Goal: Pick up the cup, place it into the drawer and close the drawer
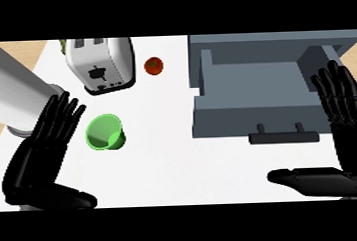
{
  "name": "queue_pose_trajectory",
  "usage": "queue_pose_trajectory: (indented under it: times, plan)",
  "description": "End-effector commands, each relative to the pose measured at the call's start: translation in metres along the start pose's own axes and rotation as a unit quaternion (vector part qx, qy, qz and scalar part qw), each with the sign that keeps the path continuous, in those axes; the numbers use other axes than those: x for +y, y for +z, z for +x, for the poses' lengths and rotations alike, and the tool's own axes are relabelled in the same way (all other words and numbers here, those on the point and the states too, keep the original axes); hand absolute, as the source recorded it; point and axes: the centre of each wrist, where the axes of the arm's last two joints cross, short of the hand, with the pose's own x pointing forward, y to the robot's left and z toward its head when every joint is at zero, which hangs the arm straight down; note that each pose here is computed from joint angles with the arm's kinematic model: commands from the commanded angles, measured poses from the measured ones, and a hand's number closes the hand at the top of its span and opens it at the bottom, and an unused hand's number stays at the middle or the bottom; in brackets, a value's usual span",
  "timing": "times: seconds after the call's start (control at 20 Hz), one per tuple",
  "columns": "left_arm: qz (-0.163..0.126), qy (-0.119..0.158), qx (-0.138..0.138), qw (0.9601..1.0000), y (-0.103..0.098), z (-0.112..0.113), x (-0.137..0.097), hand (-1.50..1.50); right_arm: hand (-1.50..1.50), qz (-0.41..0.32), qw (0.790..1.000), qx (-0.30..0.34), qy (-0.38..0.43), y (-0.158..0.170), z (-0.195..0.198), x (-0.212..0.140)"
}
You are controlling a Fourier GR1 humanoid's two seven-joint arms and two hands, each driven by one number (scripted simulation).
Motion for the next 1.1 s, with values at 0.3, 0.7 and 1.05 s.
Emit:
queue_pose_trajectory:
  times: [0.3, 0.7, 1.05]
  plan:
    - [0.064, -0.047, 0.035, 0.9962, 0.013, -0.056, 0.054, -1.5, -1.5, 0.006, 1.0, -0.005, 0.007, 0.013, -0.012, -0.008]
    - [0.086, -0.081, 0.091, 0.9889, 0.04, -0.114, 0.075, -1.5, -1.5, 0.0, 1.0, -0.002, 0.003, -0.004, 0.003, -0.006]
    - [0.1, -0.075, 0.088, 0.9882, 0.028, -0.154, 0.081, -1.5, -1.5, 0.004, 1.0, -0.008, -0.002, 0.0, -0.009, -0.003]
